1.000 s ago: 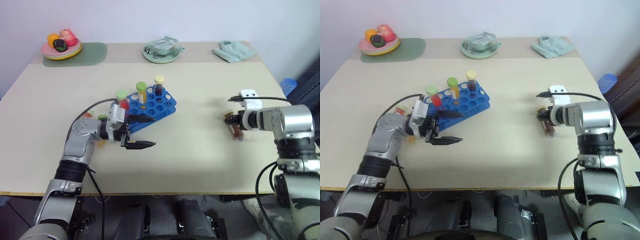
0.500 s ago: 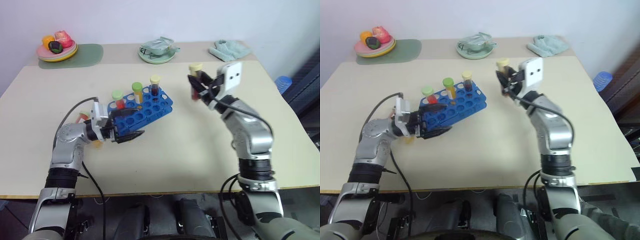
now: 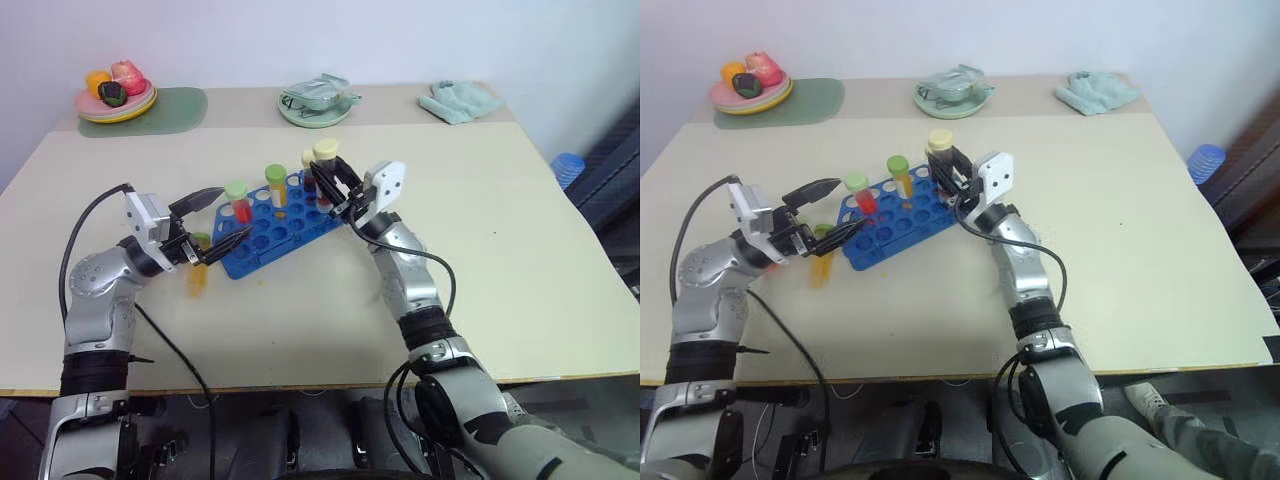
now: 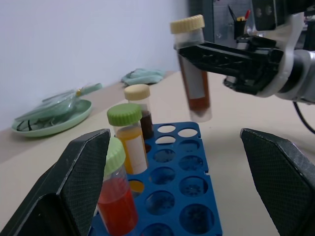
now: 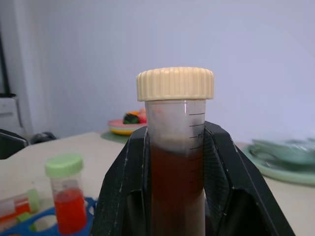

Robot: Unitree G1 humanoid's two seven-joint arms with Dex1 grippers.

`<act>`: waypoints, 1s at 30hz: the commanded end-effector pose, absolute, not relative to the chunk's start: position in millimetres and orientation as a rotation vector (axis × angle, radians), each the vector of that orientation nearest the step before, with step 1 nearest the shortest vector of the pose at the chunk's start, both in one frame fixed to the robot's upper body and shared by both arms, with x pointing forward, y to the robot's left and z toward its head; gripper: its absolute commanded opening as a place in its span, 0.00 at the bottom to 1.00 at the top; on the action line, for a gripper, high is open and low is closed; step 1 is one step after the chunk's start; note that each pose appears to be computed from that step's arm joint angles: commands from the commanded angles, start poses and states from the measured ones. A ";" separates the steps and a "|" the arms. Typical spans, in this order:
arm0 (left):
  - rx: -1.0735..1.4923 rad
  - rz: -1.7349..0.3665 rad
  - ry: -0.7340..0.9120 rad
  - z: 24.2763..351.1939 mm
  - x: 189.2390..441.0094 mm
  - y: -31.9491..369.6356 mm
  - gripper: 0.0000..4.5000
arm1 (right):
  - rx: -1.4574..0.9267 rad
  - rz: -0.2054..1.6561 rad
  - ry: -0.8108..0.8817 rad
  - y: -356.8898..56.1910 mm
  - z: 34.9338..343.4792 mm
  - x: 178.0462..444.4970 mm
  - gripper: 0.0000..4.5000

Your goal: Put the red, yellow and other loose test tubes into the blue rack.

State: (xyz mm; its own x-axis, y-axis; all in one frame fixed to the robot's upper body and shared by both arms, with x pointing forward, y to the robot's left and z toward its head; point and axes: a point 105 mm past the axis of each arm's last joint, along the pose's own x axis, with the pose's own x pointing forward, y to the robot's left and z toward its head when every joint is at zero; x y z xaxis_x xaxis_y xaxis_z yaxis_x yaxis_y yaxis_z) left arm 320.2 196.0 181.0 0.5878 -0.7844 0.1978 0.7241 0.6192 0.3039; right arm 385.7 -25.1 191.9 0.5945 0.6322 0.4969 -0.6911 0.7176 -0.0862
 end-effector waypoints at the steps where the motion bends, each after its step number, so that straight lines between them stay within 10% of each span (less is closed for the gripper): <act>1: 0.202 -0.862 -0.371 195.1 313.2 197.8 0.97 | 0.177 0.784 -0.579 -20.1 202.4 388.5 0.17; 30: 0.214 -0.833 -0.359 195.6 290.8 210.8 0.97 | 0.235 0.684 -0.422 -32.7 159.9 414.4 0.17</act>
State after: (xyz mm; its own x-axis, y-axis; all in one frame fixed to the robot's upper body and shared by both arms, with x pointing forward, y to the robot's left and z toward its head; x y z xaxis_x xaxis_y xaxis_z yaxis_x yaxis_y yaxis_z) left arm 293.6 207.6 186.7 0.6235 -0.7554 0.2013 0.6974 0.6538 0.2935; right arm 416.2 -36.0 163.8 0.6929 0.5590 0.4554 -0.6540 0.7531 0.0707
